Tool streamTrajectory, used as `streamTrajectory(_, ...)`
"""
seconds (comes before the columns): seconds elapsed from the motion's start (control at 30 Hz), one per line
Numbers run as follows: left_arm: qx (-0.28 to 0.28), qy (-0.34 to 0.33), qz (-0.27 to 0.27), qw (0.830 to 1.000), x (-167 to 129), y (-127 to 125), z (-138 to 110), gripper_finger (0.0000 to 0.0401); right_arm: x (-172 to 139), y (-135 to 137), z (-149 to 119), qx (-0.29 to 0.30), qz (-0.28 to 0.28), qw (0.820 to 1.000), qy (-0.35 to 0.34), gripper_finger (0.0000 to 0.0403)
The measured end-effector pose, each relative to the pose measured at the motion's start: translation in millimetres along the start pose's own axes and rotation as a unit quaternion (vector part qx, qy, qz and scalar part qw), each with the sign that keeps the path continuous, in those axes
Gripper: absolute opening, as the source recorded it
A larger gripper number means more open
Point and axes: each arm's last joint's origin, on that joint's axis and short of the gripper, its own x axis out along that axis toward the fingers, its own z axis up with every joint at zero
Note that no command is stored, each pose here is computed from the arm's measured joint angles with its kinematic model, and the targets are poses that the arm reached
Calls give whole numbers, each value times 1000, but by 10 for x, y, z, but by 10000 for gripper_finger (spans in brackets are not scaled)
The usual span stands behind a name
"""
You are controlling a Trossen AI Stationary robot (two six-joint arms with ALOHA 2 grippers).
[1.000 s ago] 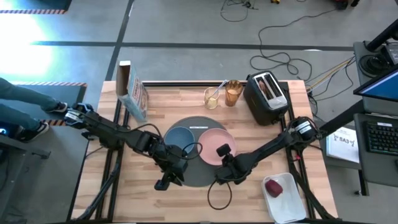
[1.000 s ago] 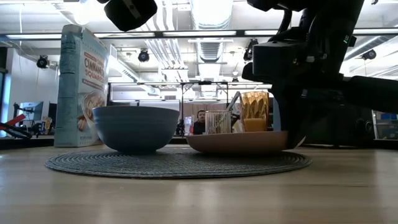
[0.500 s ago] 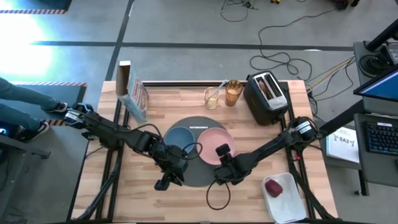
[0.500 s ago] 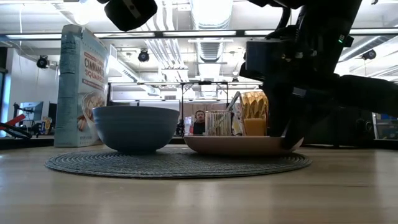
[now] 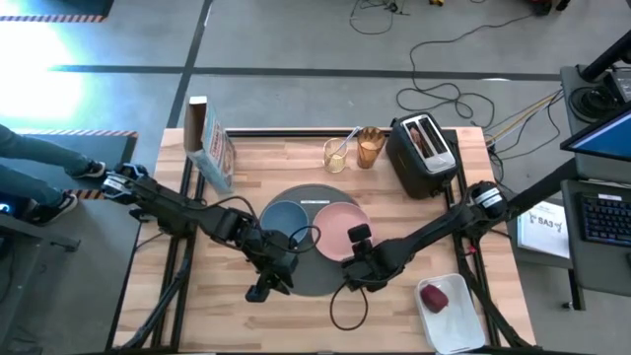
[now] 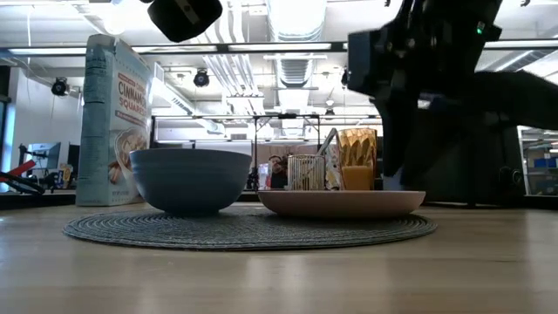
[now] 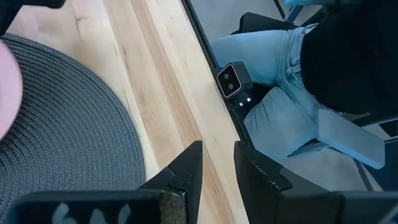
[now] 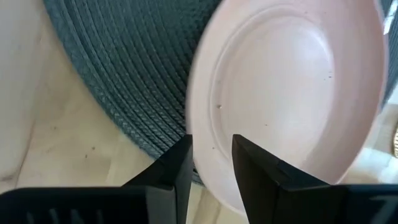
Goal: Arrange a breakfast setting
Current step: Adjust the utensil holder
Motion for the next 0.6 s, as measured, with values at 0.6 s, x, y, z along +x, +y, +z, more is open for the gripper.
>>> streamTrajectory(0.6, -3, -43, 12, 999, -25, 51, 90, 76, -416, -634, -178, 121, -131, 984, -28, 79)
